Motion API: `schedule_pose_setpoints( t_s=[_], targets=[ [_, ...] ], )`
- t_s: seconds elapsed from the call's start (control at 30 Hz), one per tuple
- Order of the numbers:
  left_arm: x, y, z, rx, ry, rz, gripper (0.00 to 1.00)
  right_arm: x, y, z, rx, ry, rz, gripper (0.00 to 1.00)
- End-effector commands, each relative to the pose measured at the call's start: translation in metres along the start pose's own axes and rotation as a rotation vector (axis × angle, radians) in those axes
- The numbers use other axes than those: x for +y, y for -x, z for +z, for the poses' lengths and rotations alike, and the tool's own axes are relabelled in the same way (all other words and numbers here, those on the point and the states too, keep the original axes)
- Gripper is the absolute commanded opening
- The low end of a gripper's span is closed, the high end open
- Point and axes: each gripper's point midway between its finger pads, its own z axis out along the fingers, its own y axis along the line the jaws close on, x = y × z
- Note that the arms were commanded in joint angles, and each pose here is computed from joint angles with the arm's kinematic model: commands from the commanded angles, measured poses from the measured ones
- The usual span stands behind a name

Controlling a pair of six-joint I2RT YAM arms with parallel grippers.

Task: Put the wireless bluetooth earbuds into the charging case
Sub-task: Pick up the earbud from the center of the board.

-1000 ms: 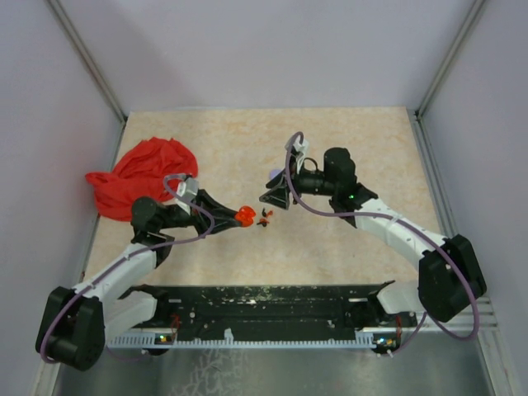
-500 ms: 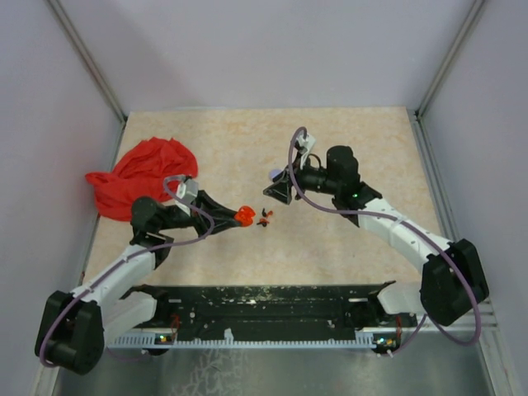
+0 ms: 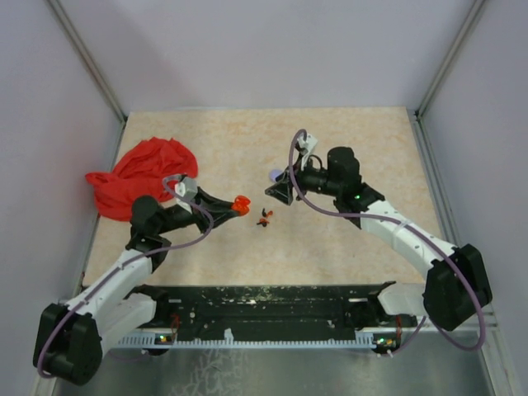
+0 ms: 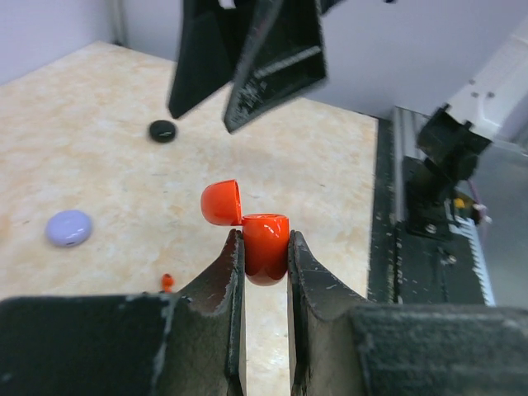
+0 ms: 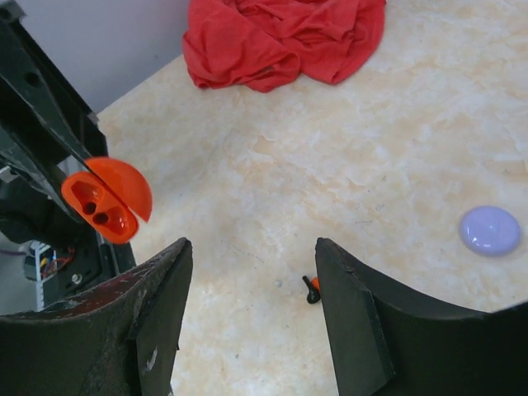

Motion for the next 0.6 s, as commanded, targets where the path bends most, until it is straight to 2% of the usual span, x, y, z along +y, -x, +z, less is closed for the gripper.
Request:
schedule_pose_setpoints(
  t_s=[0.0, 0.13, 0.27, 0.57],
  targets=[
    [0.041, 0.018, -0.01, -0.034, 0.242, 0.077, 0.01, -0.018, -0.015, 0.013, 0.082, -0.111, -0.026, 0.61],
    [0.066, 0.024, -0.026, -0.053, 0.414, 0.095, 0.01, -0.039, -0.05, 0.026, 0.199, -0.225, -0.005, 0.56],
    [0.077, 0.031, -0.038, -0.077, 0.506, 0.122, 0.01, -0.064, -0.079, 0.034, 0.293, -0.345, 0.021, 0.48],
    [0.078, 0.036, -0.043, -0.091, 0.528, 0.132, 0.01, -0.096, -0.136, 0.057, 0.453, -0.489, 0.076, 0.33]
  ],
)
